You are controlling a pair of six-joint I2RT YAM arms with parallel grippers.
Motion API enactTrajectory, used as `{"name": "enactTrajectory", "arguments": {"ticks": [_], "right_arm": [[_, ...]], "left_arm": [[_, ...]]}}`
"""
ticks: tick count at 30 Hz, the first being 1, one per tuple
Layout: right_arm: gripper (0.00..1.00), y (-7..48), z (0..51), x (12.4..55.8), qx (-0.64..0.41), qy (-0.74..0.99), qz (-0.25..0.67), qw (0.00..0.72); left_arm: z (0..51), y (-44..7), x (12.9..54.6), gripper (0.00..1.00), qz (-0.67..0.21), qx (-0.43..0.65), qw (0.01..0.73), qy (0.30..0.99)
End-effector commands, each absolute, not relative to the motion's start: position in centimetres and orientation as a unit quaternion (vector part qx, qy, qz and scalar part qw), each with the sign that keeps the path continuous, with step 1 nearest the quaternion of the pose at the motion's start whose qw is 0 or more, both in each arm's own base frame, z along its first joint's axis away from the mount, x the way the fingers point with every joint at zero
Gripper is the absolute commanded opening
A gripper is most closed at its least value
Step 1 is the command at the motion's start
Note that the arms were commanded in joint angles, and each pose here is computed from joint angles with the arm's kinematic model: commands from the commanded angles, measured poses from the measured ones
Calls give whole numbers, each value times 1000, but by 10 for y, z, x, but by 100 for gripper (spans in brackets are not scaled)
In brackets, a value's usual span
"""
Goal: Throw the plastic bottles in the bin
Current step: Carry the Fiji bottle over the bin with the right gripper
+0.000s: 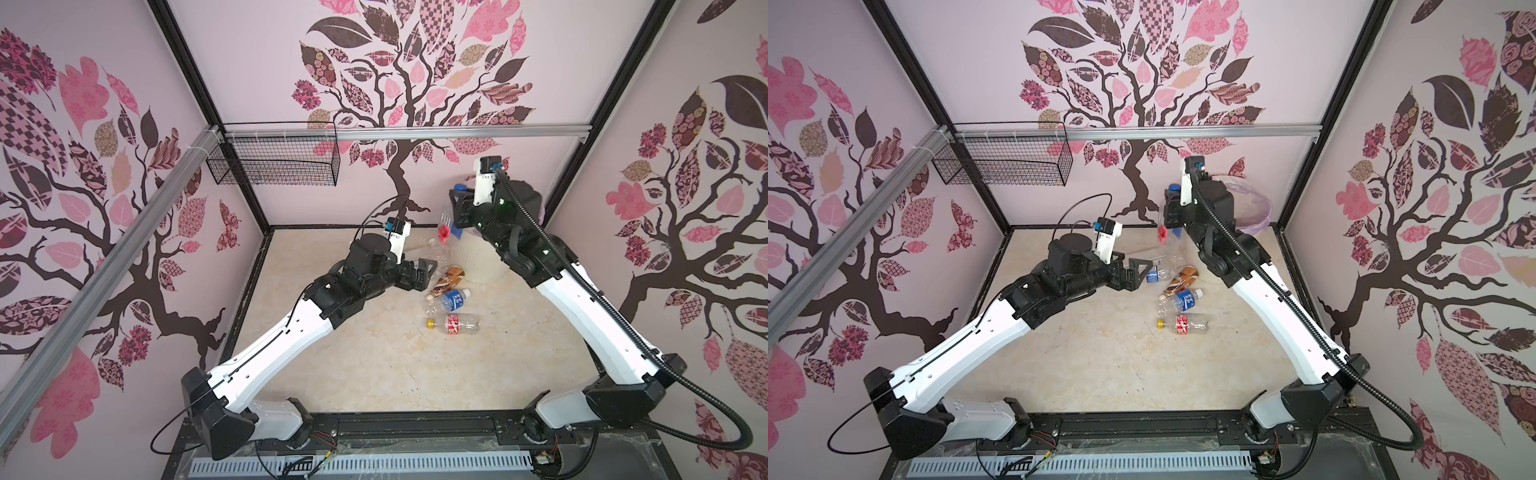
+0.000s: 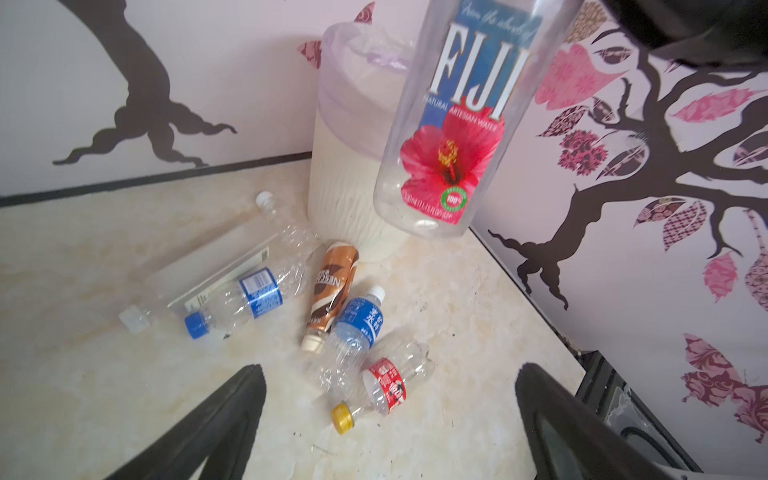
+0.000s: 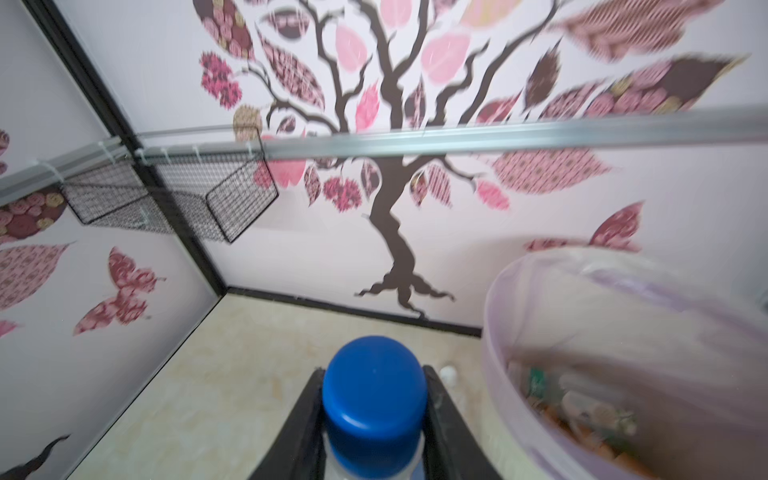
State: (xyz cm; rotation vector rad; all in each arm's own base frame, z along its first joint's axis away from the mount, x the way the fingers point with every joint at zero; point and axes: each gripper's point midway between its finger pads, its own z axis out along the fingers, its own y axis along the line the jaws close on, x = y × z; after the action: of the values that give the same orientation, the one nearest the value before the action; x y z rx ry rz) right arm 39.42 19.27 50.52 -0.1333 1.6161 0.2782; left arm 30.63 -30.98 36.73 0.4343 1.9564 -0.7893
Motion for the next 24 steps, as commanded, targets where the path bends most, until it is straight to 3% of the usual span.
{"name": "enactTrajectory", "arguments": {"ticks": [1,7,13,20,24], "right_arm": [[22,158,565,393,-44,663,7,747],[22,125,649,363,-13,569,-55,820],[23,120,698,344,-19,519,-56,853],[21,127,705,353,-25,510,-70,857],[23,121,657,406,-14,565,-93,819]], "left_arm": [[404,-321,318,98,-334,186,503,775],[447,-343,331,98,-359,195,522,748],[477,-345,334,98,-364,200,546,728],[483,-345,334,98,-365,202,549,725],[474,-345,333,98,-364,203,540,732]]}}
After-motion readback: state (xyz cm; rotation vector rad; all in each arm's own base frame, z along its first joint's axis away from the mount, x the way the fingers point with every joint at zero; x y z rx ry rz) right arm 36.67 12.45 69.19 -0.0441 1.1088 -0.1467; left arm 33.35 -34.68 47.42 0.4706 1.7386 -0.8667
